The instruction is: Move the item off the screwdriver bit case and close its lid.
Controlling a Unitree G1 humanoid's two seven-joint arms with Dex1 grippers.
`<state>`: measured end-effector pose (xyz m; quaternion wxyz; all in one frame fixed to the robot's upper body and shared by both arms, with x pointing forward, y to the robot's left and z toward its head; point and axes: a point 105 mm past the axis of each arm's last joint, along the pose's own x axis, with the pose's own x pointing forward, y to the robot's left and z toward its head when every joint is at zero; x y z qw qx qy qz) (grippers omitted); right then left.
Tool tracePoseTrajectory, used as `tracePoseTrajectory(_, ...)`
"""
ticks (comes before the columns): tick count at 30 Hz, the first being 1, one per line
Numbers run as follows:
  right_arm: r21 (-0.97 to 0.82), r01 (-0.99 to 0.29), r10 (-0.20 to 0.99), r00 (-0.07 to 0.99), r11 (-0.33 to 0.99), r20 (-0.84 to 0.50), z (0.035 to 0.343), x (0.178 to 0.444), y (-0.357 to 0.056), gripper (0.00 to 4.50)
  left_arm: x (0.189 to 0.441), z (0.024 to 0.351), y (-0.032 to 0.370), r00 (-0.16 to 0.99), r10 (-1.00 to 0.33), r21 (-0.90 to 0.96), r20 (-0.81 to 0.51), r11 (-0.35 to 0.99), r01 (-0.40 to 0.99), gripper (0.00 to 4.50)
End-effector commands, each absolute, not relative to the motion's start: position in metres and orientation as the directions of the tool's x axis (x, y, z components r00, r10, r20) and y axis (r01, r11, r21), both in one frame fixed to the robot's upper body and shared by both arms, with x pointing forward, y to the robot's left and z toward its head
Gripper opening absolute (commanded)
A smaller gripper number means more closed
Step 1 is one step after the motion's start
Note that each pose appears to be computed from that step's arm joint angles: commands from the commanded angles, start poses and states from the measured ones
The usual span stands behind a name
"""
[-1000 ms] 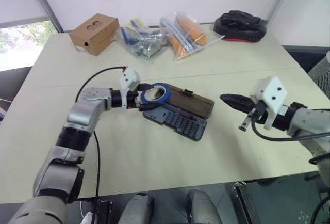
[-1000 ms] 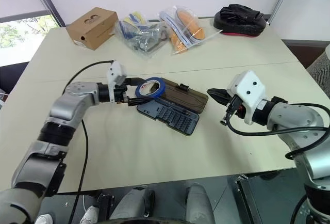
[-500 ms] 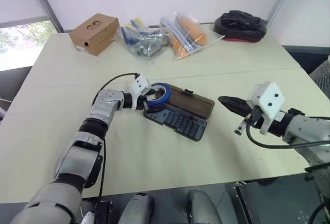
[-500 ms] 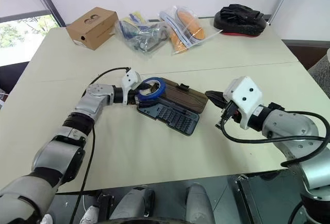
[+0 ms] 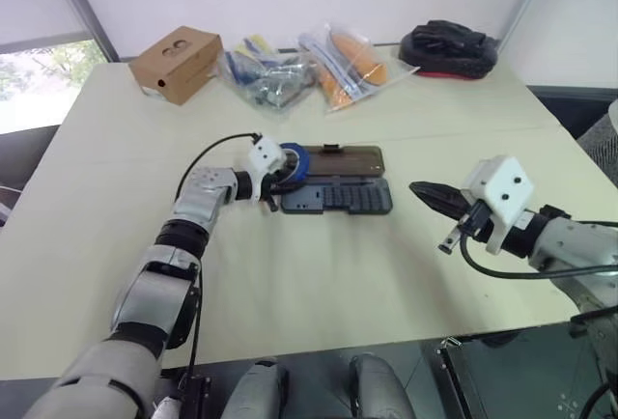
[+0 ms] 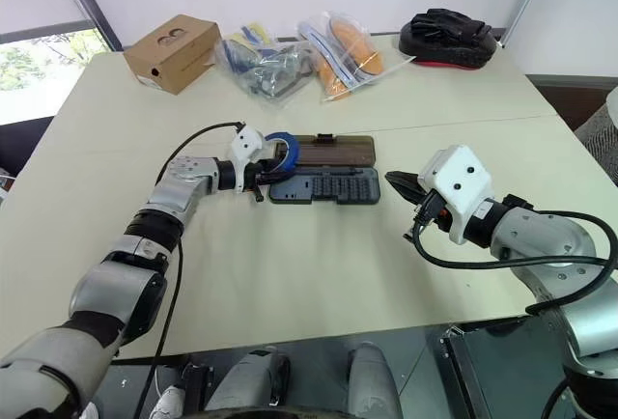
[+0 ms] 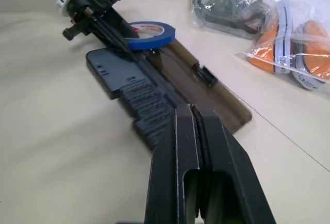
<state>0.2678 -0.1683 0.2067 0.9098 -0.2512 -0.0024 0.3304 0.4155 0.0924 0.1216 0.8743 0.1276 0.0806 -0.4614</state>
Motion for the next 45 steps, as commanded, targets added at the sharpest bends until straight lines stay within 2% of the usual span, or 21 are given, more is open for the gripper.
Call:
tracePoseTrajectory(1, -0.481, -0.596, 0.618, 0.775, 0.643, -0.134, 0.213, 0.266, -0.163, 0.00, 0.421, 0.147, 0.107, 0.646, -0.751, 0.113, -0.134, 0.636, 0.763, 0.67)
tracePoseTrajectory(4, -0.477, -0.603, 0.623, 0.770, 0.639, -0.138, 0.212, 0.267, -0.162, 0.00, 0.415, 0.146, 0.109, 0.639, -0.757, 0.080, -0.137, 0.634, 0.769, 0.67)
tracePoseTrajectory(14, -0.478, -0.629, 0.648, 0.747, 0.614, -0.149, 0.212, 0.274, -0.158, 0.00, 0.372, 0.134, 0.099, 0.436, -0.873, -0.016, -0.221, 0.450, 0.893, 0.67)
tracePoseTrajectory(20, -0.479, -0.629, 0.651, 0.745, 0.612, -0.146, 0.212, 0.274, -0.156, 0.00, 0.370, 0.124, 0.101, 0.423, -0.857, 0.037, -0.294, 0.432, 0.901, 0.67)
tracePoseTrajectory(29, -0.480, -0.614, 0.639, 0.757, 0.626, -0.137, 0.211, 0.272, -0.156, 0.00, 0.371, 0.116, 0.099, 0.411, -0.850, 0.107, -0.329, 0.399, 0.911, 0.67)
tracePoseTrajectory(36, -0.482, -0.606, 0.632, 0.764, 0.633, -0.132, 0.212, 0.271, -0.157, 0.00, 0.372, 0.114, 0.096, 0.404, -0.854, 0.125, -0.328, 0.385, 0.914, 4.03)
tracePoseTrajectory(45, -0.485, -0.604, 0.629, 0.766, 0.633, -0.133, 0.212, 0.270, -0.158, 0.00, 0.378, 0.120, 0.097, 0.444, -0.849, 0.109, -0.285, 0.431, 0.896, 4.03)
